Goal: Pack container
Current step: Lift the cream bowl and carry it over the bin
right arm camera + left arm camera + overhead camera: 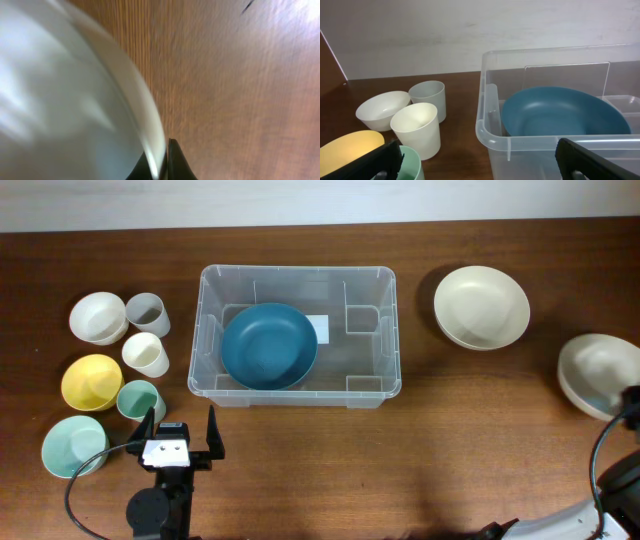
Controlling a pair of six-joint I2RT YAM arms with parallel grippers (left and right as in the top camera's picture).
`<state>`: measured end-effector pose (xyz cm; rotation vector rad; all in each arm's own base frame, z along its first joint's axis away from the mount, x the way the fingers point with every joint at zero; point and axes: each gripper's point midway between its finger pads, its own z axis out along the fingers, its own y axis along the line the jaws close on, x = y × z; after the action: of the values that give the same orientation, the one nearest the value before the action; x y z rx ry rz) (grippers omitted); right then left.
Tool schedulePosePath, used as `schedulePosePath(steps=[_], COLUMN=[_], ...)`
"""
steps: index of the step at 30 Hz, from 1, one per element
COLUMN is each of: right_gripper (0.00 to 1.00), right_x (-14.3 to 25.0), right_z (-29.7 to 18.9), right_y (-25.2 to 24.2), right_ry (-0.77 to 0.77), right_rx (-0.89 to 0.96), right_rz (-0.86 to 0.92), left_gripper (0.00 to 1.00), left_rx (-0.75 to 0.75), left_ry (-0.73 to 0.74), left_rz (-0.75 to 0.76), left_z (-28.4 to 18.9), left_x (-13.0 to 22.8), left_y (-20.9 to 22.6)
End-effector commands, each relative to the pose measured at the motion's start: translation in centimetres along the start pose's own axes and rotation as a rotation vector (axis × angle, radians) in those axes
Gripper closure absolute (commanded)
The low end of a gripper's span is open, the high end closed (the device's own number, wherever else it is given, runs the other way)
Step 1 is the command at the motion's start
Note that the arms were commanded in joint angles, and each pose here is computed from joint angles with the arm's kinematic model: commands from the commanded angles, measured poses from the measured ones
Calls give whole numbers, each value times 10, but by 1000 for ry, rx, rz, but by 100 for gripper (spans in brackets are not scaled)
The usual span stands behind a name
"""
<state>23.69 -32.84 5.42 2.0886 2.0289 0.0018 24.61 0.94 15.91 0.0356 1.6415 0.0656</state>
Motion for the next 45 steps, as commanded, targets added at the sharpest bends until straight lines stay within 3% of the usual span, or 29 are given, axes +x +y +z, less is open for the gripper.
schedulePosePath(steps=[1,5,10,16,22,29,35,45], right_gripper=[96,97,96,96,96,96,96,96], right_x=[-40,-47,-12,88,210,350,449,557], right_z=[-71,-151,-236,-304,-338,-336,-308,-222], right_y=[26,56,88,121,149,168,176,181], right_ry=[-88,-133,-174,-131,-9,161,255,442], right_rx=[-169,-355,-521,-702,-827,-881,-829,-686], right_rz=[-9,-87,-262,-534,-853,-1208,-1384,-1473], left_gripper=[0,0,0,0,0,0,0,0], left_rx=[4,4,4,4,4,4,4,4], left_ry=[2,2,2,2,2,2,2,2], left_rz=[16,16,16,16,16,16,16,16], left_z=[0,0,0,0,0,0,0,0], left_x=[1,1,1,1,1,1,1,1], left_y=[-1,-1,-1,-1,-1,-1,-1,-1])
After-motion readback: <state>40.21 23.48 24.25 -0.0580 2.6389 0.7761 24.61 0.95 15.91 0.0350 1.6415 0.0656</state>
